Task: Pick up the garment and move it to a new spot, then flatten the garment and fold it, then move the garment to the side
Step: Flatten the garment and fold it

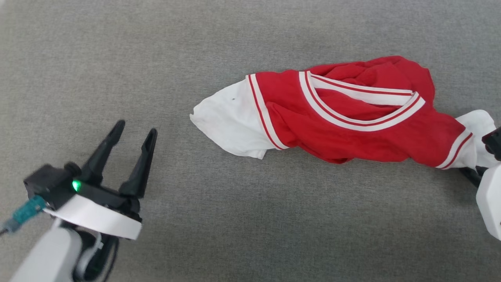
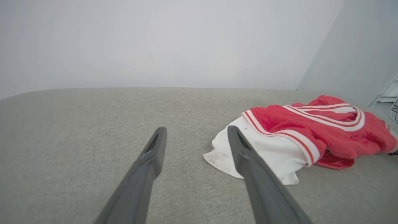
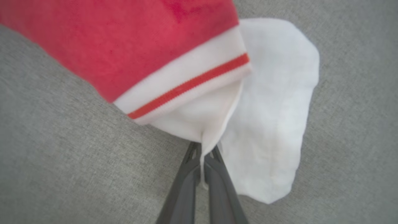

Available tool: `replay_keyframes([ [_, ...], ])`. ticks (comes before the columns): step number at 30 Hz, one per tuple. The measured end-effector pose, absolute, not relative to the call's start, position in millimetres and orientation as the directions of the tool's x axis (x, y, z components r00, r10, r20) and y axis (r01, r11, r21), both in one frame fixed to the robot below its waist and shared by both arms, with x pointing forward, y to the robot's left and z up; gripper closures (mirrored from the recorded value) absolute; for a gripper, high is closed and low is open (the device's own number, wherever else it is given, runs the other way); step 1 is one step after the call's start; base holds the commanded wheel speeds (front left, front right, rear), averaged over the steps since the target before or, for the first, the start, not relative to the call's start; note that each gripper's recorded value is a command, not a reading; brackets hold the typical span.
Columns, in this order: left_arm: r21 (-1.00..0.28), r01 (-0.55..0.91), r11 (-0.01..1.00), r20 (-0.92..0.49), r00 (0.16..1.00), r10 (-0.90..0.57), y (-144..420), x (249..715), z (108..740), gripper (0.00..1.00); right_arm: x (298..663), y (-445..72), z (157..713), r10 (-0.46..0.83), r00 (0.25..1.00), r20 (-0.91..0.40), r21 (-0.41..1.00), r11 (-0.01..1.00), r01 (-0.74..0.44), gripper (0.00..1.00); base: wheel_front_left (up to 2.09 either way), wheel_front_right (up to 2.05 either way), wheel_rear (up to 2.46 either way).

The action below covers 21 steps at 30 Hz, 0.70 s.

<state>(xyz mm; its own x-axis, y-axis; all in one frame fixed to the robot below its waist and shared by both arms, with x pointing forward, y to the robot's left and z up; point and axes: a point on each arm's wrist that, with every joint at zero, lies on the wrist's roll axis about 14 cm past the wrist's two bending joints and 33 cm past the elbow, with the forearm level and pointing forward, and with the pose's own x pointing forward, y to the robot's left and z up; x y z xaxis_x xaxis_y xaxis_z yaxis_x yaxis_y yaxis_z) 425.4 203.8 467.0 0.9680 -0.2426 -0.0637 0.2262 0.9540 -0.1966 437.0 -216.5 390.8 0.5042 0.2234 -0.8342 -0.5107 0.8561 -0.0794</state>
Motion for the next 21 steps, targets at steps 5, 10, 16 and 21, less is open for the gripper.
replay_keyframes([
  [5,-0.144,0.378,0.915,-0.091,0.915,-0.392,193,443,480,0.00,438,-216,392,0.227,0.520,-0.824,-0.082,0.859,-0.505,1.00,0.00,0.00,0.00],
  [10,-0.185,0.498,0.847,-0.263,0.805,-0.531,171,453,475,0.00,440,-214,391,0.230,0.532,-0.815,-0.087,0.860,-0.503,1.00,0.00,0.00,0.00],
  [16,-0.303,0.549,0.779,-0.501,0.604,-0.620,144,475,455,0.00,446,-211,387,0.235,0.554,-0.799,-0.092,0.861,-0.499,1.00,0.00,0.00,0.00],
  [21,-0.322,0.535,0.781,-0.609,0.515,-0.603,140,497,430,0.00,448,-210,380,0.232,0.559,-0.796,-0.095,0.864,-0.494,1.00,0.00,0.00,0.00],
])
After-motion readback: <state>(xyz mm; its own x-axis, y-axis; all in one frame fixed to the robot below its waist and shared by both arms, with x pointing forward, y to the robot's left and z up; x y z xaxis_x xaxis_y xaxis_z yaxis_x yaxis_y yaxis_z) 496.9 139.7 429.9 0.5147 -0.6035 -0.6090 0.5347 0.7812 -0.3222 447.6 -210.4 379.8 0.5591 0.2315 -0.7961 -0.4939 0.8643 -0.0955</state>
